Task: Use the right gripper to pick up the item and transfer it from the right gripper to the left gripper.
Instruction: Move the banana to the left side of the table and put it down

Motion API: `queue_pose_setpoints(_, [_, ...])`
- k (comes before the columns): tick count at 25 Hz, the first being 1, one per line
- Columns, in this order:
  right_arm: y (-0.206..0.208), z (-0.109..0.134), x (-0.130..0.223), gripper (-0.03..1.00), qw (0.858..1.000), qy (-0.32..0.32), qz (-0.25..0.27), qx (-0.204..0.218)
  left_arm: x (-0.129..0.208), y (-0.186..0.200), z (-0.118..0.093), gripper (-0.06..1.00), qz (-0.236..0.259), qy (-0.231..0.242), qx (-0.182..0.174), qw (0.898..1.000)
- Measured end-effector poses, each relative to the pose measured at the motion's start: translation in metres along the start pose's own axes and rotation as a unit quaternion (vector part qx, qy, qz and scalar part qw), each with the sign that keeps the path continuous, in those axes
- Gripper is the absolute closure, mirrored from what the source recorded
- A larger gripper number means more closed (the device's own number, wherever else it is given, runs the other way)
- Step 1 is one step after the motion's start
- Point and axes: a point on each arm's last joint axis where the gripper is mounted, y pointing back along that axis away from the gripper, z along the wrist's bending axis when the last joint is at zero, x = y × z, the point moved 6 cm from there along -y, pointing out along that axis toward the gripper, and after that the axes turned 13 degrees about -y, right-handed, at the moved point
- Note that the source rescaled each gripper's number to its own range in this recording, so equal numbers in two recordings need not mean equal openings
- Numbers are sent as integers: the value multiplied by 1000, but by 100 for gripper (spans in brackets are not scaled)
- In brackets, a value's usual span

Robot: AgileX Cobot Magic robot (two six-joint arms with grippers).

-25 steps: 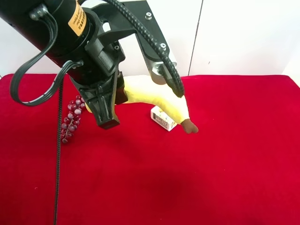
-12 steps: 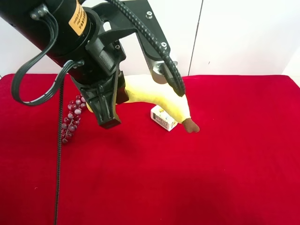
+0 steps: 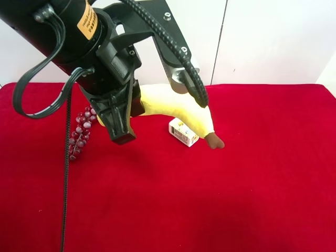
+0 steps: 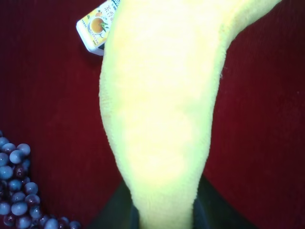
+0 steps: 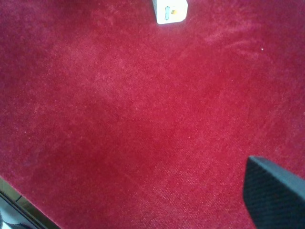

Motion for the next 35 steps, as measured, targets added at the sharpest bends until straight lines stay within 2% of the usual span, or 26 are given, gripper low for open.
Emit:
queue_pose_setpoints(9, [1,0,0,-3,1000,0,-3,-1,-3,0,1,94,-10,1,-3,1000])
queue_pose_setpoints(13, [9,-2,1,-3,999,-10,-40,5,-8,0,0,94,-25,9,-1,1000])
queue_pose_setpoints(17, [22,-11,3,-3,991,-57,-101,65,-10,0,0,94,-34,13,0,999])
queue_pose_setpoints(22, [25,-21,3,-3,977,-108,-118,141,-11,0,0,94,-36,23,2,999])
queue_pose_setpoints(25, [25,-22,3,-3,974,-117,-120,155,-11,0,-1,94,-36,60,4,998])
queue_pose_setpoints(28, [25,-22,3,-3,973,-117,-120,156,-2,-8,0,94,-23,117,9,993])
queue_pose_setpoints(33, [25,-22,3,-3,973,-117,-120,156,26,-37,6,94,11,199,20,980])
queue_pose_setpoints(35, [25,-22,3,-3,973,-117,-120,156,38,-50,6,94,13,235,29,971])
